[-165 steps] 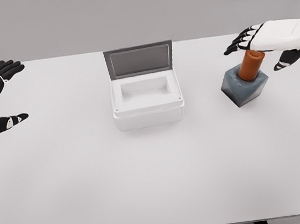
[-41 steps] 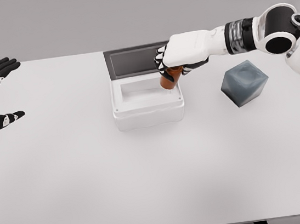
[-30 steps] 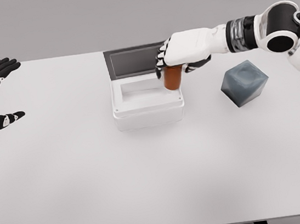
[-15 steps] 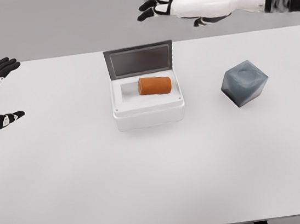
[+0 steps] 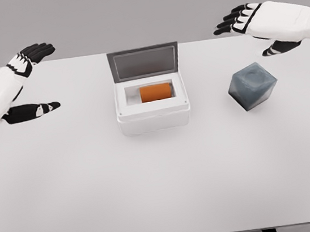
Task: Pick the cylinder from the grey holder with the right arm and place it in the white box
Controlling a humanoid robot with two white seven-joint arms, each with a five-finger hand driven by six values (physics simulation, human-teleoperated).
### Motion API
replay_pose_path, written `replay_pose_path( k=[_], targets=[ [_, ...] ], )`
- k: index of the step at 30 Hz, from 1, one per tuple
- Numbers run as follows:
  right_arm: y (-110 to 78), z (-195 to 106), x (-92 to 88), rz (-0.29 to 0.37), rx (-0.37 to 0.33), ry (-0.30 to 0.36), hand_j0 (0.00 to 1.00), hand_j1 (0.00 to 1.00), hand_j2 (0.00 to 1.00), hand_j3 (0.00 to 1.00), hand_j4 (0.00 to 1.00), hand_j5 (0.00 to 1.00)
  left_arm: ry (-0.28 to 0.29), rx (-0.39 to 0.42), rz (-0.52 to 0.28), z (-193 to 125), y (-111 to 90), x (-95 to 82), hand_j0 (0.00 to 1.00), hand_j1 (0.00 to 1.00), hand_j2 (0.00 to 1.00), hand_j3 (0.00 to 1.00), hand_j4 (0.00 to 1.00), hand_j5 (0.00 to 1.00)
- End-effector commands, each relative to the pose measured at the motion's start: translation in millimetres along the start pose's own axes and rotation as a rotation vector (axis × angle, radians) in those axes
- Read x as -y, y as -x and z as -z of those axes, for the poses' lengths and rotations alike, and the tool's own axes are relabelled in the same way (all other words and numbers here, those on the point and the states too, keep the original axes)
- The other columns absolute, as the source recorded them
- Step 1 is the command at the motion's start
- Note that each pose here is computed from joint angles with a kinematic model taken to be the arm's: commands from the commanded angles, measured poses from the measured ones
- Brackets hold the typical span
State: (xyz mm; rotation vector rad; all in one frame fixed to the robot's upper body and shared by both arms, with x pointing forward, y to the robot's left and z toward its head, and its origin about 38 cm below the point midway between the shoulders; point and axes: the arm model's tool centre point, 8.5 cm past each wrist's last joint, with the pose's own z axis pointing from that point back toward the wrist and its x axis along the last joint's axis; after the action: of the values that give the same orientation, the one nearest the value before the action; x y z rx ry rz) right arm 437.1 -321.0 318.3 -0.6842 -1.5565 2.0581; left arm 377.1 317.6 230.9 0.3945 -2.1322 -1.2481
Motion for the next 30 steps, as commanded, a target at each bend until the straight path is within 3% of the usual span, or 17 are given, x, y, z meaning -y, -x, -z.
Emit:
replay_pose_path(
  k=[1, 3, 5, 7, 13, 16, 21, 24, 30],
  targets=[
    [11.5, -20, 11.6, -0.019, -0.05, 0.01, 1.0, 1.0, 1.0, 1.0, 1.0, 1.0, 0.117, 0.011, -0.166, -1, -5, 28.3, 1.0, 1.0, 1.0, 1.0, 1.0, 1.0],
    [15.7, -33, 9.1, -0.012, -0.078, 0.015, 1.0, 1.0, 1.0, 1.0, 1.0, 1.0, 0.193, 0.077, -0.347, 10, -10, 22.4, 1.0, 1.0, 1.0, 1.0, 1.0, 1.0],
    [14.3, -32, 0.6, 0.002, -0.075, 0.001, 1.0, 1.0, 1.0, 1.0, 1.0, 1.0, 0.197, 0.105, -0.451, 19, -11, 10.6, 1.0, 1.0, 1.0, 1.0, 1.0, 1.0],
    [9.2, -30, -11.0, 0.018, -0.063, -0.017, 1.0, 1.0, 1.0, 1.0, 1.0, 1.0, 0.196, -0.041, -0.603, 36, 5, -1.3, 1.0, 1.0, 1.0, 1.0, 1.0, 1.0],
    [-1.5, -27, -6.9, -0.005, -0.035, -0.011, 1.0, 1.0, 1.0, 1.0, 1.0, 1.0, 0.117, -0.24, -0.885, 49, 45, -13.7, 1.0, 1.0, 1.0, 1.0, 1.0, 1.0],
    [-2.3, -27, -8.2, -0.003, -0.033, -0.013, 1.0, 1.0, 1.0, 1.0, 1.0, 1.0, 0.131, -0.323, -0.947, 52, 56, 3.4, 1.0, 1.0, 1.0, 1.0, 1.0, 1.0],
    [-2.8, -26, -13.0, 0.006, -0.032, -0.021, 1.0, 1.0, 1.0, 1.0, 1.0, 1.0, 0.149, -0.361, -0.958, 69, 69, 15.2, 1.0, 1.0, 1.0, 1.0, 1.0, 1.0],
    [-3.3, -26, -14.8, 0.01, -0.03, -0.023, 1.0, 1.0, 1.0, 1.0, 1.0, 1.0, 0.126, -0.362, -0.953, 80, 76, 10.6, 1.0, 1.0, 1.0, 1.0, 1.0, 1.0],
    [-7.8, -26, -14.6, 0.003, -0.021, -0.022, 1.0, 1.0, 1.0, 1.0, 1.0, 1.0, 0.152, -0.396, -0.907, 94, 80, 35.5, 1.0, 1.0, 1.0, 1.0, 1.0, 1.0]
  ],
)
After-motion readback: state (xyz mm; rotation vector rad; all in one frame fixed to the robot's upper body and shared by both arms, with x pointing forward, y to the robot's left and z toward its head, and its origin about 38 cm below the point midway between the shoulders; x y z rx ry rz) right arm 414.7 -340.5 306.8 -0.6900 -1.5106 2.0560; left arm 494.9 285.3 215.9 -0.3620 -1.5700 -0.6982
